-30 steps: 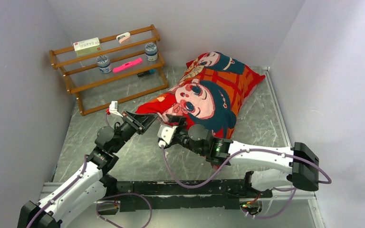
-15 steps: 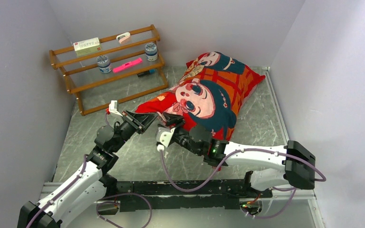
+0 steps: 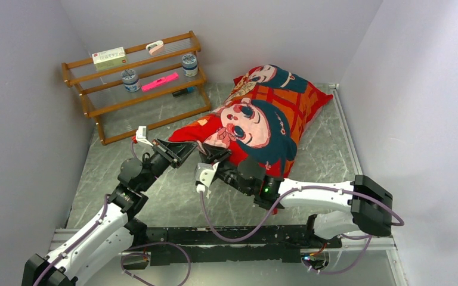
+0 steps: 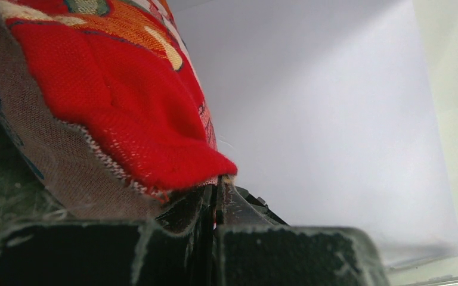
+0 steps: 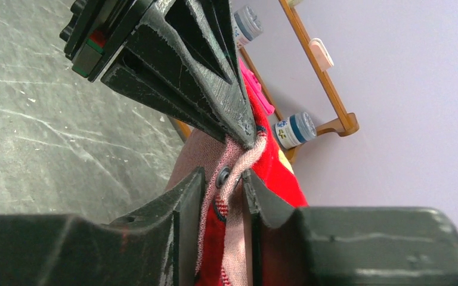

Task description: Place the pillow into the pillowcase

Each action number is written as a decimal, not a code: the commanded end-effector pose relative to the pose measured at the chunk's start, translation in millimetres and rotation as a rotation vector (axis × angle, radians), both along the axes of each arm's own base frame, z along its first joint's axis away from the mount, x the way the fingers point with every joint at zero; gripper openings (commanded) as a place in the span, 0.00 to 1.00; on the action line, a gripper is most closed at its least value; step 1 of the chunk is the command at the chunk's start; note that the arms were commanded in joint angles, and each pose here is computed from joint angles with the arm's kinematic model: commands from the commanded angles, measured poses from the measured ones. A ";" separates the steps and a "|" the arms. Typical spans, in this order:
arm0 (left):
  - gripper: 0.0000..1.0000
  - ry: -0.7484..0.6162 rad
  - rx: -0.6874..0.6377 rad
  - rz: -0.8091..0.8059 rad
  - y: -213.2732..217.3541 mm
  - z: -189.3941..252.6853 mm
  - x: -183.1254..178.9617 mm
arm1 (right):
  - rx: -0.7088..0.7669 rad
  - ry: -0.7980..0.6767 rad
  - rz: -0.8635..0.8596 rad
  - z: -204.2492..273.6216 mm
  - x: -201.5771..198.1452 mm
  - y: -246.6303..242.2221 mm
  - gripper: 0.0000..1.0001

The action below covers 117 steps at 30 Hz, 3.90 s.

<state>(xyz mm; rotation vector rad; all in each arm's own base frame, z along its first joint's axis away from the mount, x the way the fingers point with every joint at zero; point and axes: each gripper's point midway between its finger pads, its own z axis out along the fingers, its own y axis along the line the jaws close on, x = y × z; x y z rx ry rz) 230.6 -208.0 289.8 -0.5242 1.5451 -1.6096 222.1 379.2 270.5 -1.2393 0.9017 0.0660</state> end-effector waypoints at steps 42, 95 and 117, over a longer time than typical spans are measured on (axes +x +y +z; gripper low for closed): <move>0.05 -0.156 -0.135 -0.002 5.9 71.5 -8.2 | 0.169 -0.029 -0.076 14.6 -10.2 3.5 0.00; 0.05 -0.011 -0.056 -0.042 -6.4 45.3 -1.2 | 0.355 0.346 -0.016 45.3 -32.6 -18.8 0.38; 0.05 -0.019 -0.054 -0.033 -4.4 49.2 -2.1 | 0.286 0.370 -0.118 27.8 -14.3 -12.6 0.03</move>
